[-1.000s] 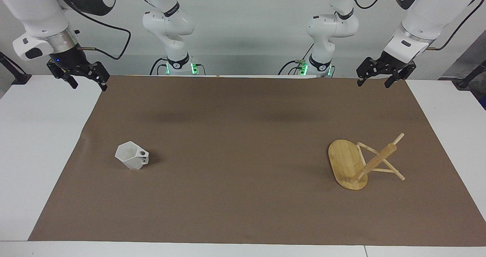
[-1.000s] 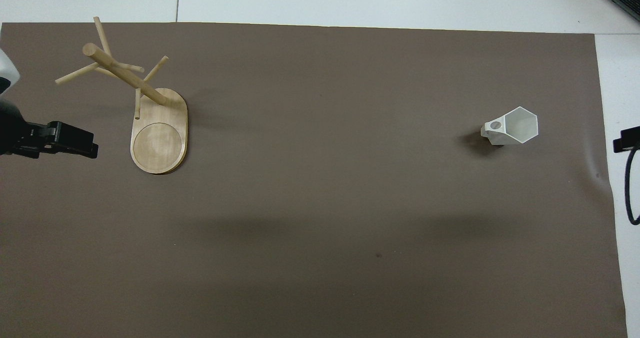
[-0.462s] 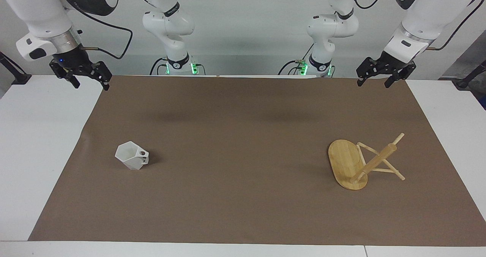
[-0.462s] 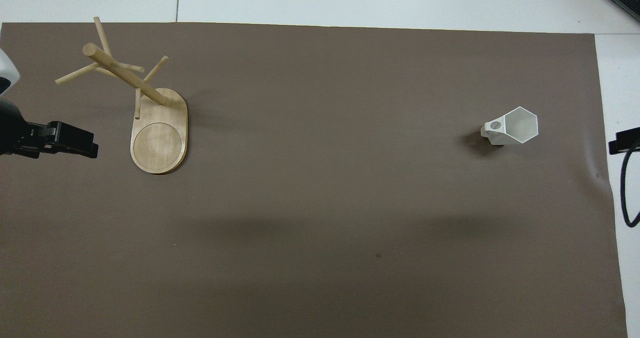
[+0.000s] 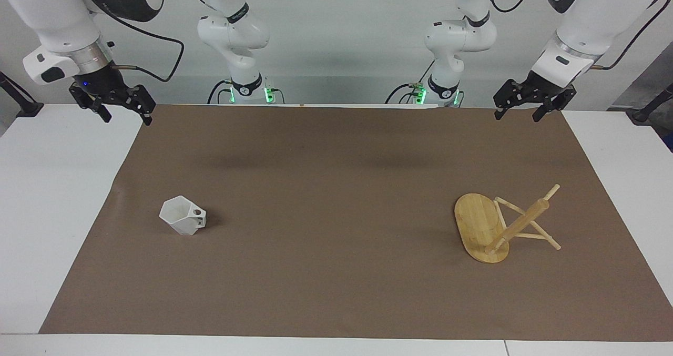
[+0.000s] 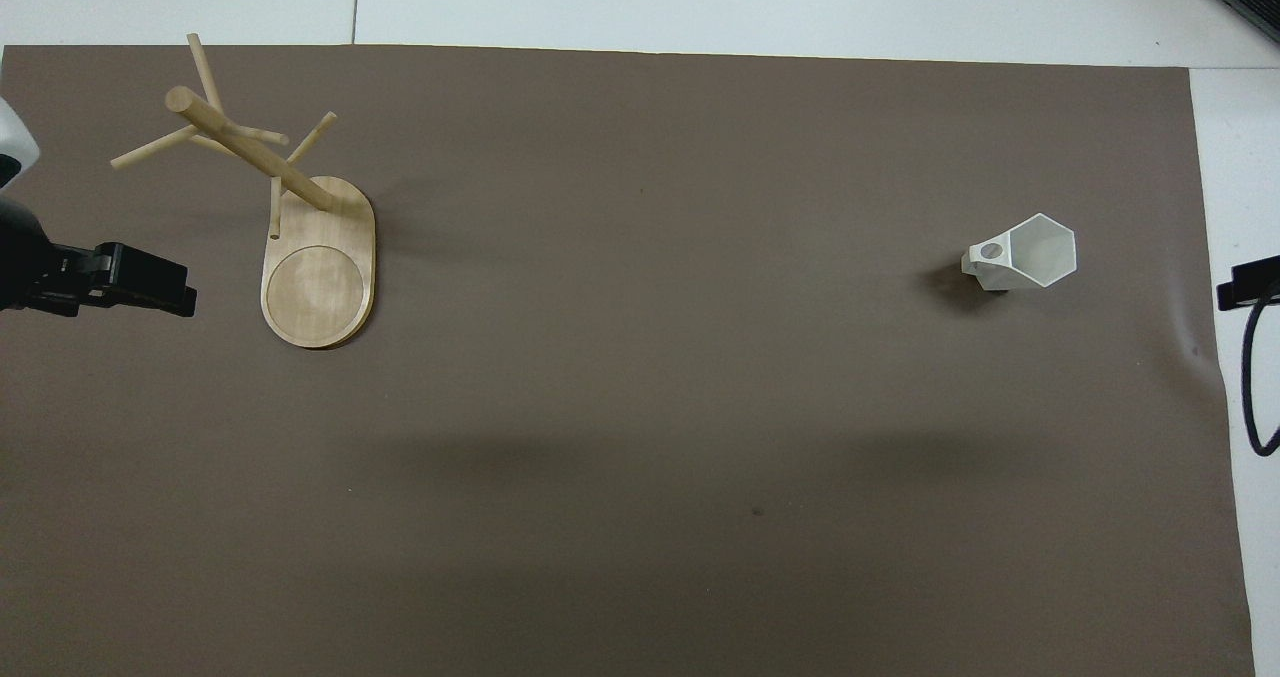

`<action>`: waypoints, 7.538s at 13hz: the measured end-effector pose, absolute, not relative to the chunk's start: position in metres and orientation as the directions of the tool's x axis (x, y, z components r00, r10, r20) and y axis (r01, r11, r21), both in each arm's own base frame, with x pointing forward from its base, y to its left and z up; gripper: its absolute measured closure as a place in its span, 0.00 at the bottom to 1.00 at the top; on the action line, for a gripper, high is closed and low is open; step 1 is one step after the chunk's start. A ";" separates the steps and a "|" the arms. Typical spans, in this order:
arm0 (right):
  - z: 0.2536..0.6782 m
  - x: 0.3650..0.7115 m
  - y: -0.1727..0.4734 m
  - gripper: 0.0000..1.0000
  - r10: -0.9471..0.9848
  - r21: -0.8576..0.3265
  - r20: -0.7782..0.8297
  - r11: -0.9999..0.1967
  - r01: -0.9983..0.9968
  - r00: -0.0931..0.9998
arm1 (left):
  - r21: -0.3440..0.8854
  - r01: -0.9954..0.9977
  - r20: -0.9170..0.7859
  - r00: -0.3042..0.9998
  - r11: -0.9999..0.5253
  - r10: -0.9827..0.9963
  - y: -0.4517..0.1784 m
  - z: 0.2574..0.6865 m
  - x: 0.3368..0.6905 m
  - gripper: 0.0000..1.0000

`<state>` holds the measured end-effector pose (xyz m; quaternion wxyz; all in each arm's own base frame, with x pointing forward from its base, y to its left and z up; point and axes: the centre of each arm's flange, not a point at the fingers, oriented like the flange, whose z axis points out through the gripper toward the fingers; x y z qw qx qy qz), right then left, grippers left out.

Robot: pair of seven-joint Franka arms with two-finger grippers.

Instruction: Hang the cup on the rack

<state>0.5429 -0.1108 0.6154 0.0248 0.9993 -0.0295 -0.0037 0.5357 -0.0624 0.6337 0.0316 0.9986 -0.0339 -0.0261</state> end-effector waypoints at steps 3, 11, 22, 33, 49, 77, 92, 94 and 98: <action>0.615 0.542 -0.112 0.00 -0.061 0.050 -0.008 -0.997 -0.061 0.998 | 0.065 -0.065 -0.050 0.996 -0.996 -0.069 -0.062 0.634 0.536 0.00; 0.616 0.543 -0.107 0.00 -0.053 0.049 -0.007 -0.997 -0.053 0.999 | 0.065 -0.064 -0.050 0.996 -0.996 -0.068 -0.061 0.634 0.536 0.00; 0.603 0.550 -0.109 0.00 -0.046 0.056 0.046 -0.997 -0.048 0.998 | 0.065 -0.063 -0.050 0.997 -0.996 -0.066 -0.061 0.634 0.536 0.00; 0.433 0.592 -0.113 0.00 -0.021 0.071 0.114 -0.997 -0.029 0.993 | 0.065 -0.063 -0.050 0.997 -0.996 -0.066 -0.061 0.634 0.536 0.00; 0.360 0.618 -0.116 0.32 -0.011 0.084 0.147 -0.996 -0.023 0.989 | 0.065 -0.062 -0.050 0.997 -0.996 -0.066 -0.060 0.634 0.536 0.00; 0.537 0.579 0.240 0.96 0.077 -0.778 0.083 -0.618 0.113 0.994 | 0.154 0.159 -0.025 0.987 -0.975 0.157 -0.076 0.628 0.544 0.00; 0.557 0.532 0.361 0.96 -0.062 -0.834 -0.009 -0.550 -0.042 0.998 | 0.108 0.952 -0.410 0.304 -0.285 0.860 -0.160 0.603 0.547 0.00; 0.557 0.532 0.360 0.96 -0.063 -0.834 -0.009 -0.550 -0.042 0.998 | 0.036 0.985 -0.462 0.166 -0.169 0.871 -0.163 0.596 0.544 0.00; 0.557 0.533 0.359 0.96 -0.065 -0.834 -0.009 -0.550 -0.043 0.998 | -0.090 0.995 -0.516 -0.006 -0.047 0.856 -0.168 0.578 0.529 0.00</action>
